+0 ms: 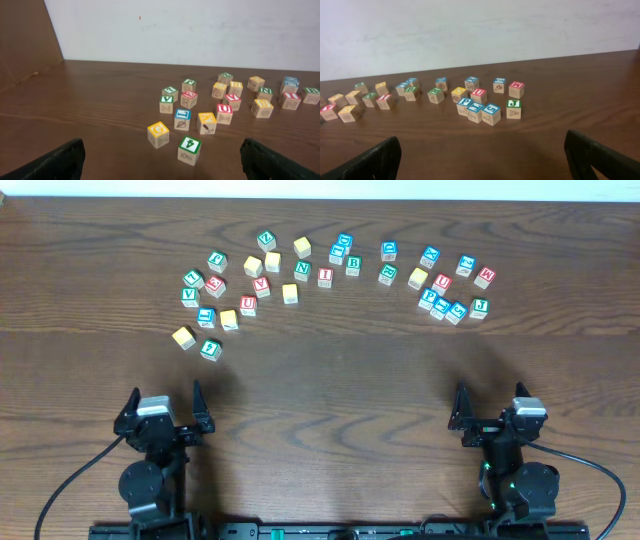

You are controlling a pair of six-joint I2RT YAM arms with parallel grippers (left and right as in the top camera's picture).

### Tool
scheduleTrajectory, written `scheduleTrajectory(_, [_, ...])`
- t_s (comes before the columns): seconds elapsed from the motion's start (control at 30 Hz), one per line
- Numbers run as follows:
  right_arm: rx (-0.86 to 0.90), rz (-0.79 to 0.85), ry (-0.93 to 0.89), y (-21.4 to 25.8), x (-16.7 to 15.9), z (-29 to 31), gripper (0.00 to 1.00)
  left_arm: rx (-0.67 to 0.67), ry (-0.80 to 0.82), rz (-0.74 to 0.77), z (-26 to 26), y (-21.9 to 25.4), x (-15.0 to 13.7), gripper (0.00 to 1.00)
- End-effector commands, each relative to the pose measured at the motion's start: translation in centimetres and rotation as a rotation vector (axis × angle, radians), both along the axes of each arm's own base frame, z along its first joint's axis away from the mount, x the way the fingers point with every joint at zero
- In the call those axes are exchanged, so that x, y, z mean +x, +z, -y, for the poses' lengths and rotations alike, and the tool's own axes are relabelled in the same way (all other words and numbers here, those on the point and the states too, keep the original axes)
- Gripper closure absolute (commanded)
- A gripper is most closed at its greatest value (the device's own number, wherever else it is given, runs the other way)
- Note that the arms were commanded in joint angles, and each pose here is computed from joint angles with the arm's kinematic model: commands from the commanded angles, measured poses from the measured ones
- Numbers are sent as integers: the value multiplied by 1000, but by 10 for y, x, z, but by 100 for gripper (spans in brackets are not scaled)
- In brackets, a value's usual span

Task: Spell out NEURIPS
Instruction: 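Move the left gripper forward over the blocks toward the green N block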

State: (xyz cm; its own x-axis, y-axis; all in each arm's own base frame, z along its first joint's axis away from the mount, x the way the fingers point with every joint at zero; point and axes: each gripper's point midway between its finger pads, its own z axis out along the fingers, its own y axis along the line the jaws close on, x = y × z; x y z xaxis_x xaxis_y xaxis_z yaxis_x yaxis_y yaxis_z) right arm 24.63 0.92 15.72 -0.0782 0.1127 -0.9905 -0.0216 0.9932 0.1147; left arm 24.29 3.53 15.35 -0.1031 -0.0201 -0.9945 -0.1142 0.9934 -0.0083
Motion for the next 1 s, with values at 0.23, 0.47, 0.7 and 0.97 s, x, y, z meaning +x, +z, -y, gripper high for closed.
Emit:
scheduleTrajectory(0.23, [-6,-1,-5,-1,0,1,1,-48,-21,-102,2,21,11,3])
scheduleTrajectory(0.47, [-6,-1,-5,-1,0,1,1,-60,-48,-127,2,70,36,2])
scheduleTrajectory(0.7, [-6,-1,-5,-1,0,1,1,-146,-130,-189,11,115,67,2])
scheduleTrajectory(0.97, [-6,-1,-5,-1,0,1,1,-240,-204,-368,23,151,85,2])
